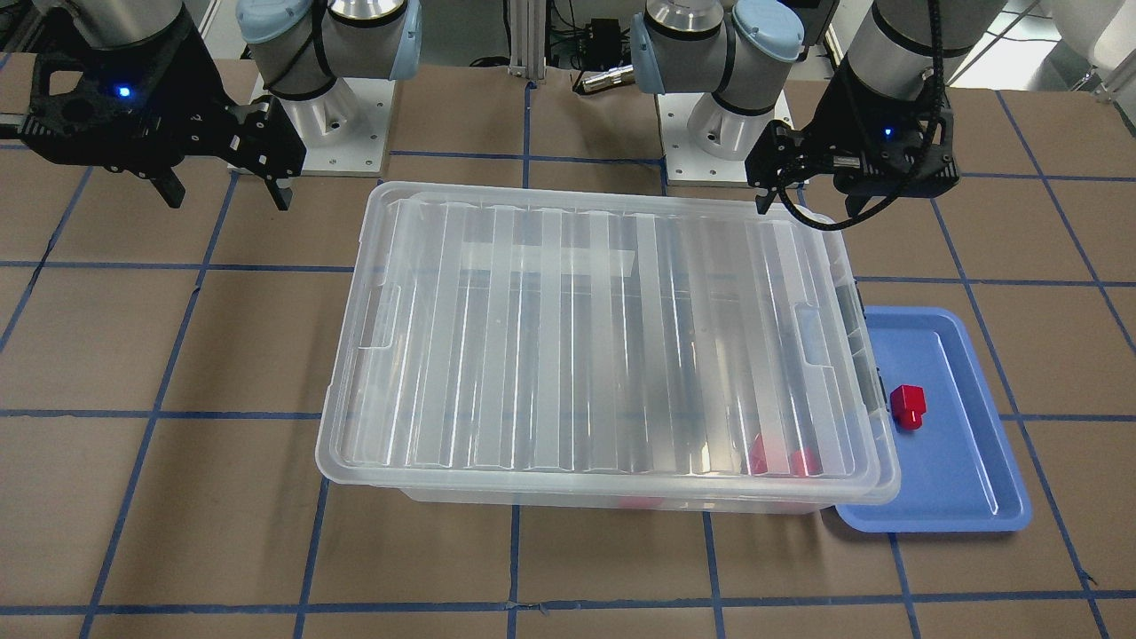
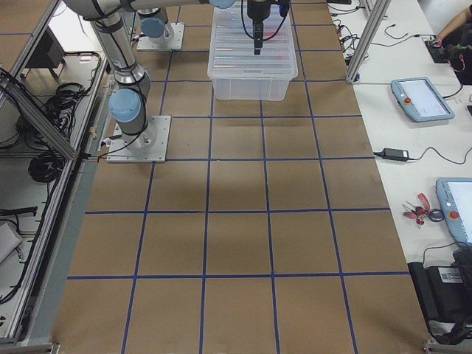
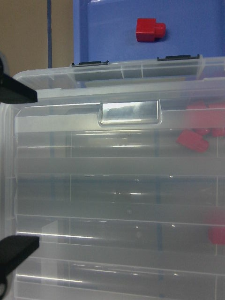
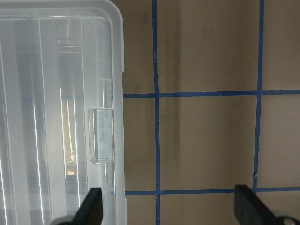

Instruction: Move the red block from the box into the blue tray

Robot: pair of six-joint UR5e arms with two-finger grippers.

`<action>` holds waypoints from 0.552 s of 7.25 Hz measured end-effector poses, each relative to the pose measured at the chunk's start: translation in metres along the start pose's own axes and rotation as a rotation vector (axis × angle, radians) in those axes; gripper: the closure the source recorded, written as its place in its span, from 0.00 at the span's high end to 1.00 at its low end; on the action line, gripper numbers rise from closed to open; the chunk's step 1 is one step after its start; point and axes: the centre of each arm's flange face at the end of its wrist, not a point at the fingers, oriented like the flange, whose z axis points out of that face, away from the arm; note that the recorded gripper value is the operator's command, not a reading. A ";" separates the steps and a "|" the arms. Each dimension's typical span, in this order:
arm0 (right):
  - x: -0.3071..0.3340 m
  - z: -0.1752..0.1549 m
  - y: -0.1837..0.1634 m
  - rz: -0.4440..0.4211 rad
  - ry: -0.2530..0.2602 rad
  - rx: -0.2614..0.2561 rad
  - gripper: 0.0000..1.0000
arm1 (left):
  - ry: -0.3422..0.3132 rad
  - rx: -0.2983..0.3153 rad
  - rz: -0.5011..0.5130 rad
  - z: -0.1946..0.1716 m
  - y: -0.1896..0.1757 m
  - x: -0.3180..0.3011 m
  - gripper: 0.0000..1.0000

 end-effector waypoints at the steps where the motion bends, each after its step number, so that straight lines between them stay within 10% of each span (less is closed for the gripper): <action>1: 0.000 0.000 0.000 0.000 0.000 -0.001 1.00 | -0.001 -0.002 0.001 0.001 0.001 0.000 1.00; 4: 0.000 0.000 0.000 0.000 0.001 -0.003 1.00 | 0.002 0.005 0.001 0.000 0.005 0.001 1.00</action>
